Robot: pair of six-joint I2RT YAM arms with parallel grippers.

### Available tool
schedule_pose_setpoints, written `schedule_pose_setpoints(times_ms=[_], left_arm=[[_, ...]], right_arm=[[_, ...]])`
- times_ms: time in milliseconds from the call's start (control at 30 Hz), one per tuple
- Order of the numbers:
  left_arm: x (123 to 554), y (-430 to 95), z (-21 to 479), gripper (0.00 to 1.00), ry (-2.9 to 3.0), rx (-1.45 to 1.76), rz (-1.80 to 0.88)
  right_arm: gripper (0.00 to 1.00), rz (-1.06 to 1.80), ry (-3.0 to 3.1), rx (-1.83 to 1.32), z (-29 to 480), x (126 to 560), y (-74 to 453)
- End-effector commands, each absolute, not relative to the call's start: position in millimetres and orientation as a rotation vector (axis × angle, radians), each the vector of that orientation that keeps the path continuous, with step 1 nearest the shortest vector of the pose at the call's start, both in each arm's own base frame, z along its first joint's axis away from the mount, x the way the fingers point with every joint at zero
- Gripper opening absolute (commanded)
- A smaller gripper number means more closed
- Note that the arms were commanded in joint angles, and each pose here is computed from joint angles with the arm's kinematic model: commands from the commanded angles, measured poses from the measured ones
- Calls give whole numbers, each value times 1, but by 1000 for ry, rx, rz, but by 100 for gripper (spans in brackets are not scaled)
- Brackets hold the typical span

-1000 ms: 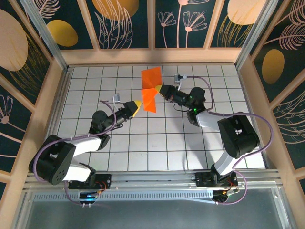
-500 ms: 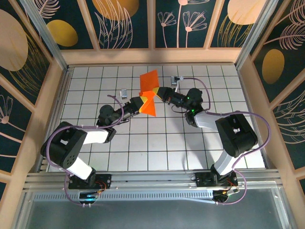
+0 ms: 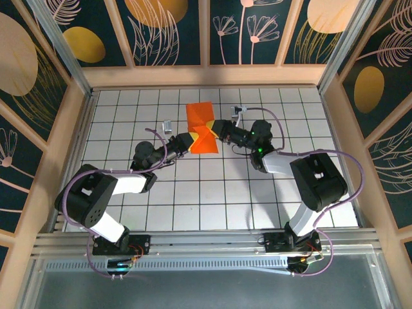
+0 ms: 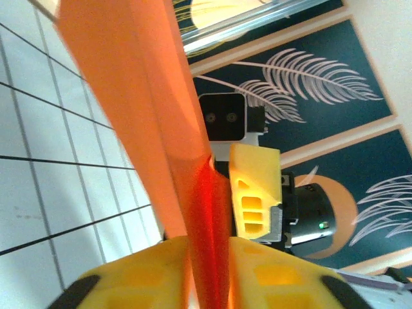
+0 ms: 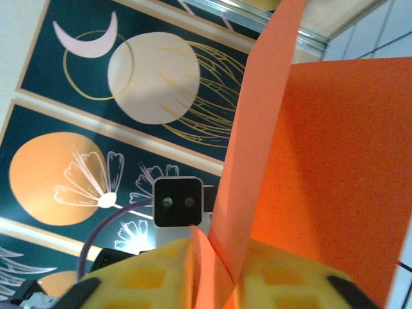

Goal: Fold a paper plane with a square sheet of paper (fold left side to right side)
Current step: Turn over the paper at the center of the table.

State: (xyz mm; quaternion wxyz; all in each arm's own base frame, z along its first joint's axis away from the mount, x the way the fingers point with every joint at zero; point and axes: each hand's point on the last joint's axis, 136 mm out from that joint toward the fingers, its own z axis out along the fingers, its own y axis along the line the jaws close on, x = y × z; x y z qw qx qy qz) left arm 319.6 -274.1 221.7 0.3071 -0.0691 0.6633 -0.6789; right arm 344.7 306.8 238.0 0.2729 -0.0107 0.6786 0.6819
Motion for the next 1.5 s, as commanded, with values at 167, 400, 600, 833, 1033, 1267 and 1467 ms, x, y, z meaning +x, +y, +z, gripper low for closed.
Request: schedule_pose_setpoints(times_ms=[167, 400, 600, 833, 1033, 1267, 1467], left_arm=[[321, -270, 207, 2, 1923, -101, -1534], [321, -249, 174, 0, 2230, 25, -1091], [313, -224, 168, 0, 2370, 85, -737], [297, -209, 164, 0, 2491, 131, -231], [279, -194, 158, 0, 2534, 119, 264], [270, -208, 122, 0, 2535, 158, 634], [274, -224, 86, 0, 2552, 164, 710]], right_arm=[[48, 1496, 1935, -35, 220, 351, 275], [68, 861, 2098, 76, 188, 373, 210], [91, 427, 2122, 190, 169, 374, 144], [97, 267, 2100, 262, 162, 370, 105], [99, 258, 2071, 300, 158, 369, 91], [99, 289, 2058, 310, 155, 365, 82], [99, 304, 2058, 328, 150, 360, 72]])
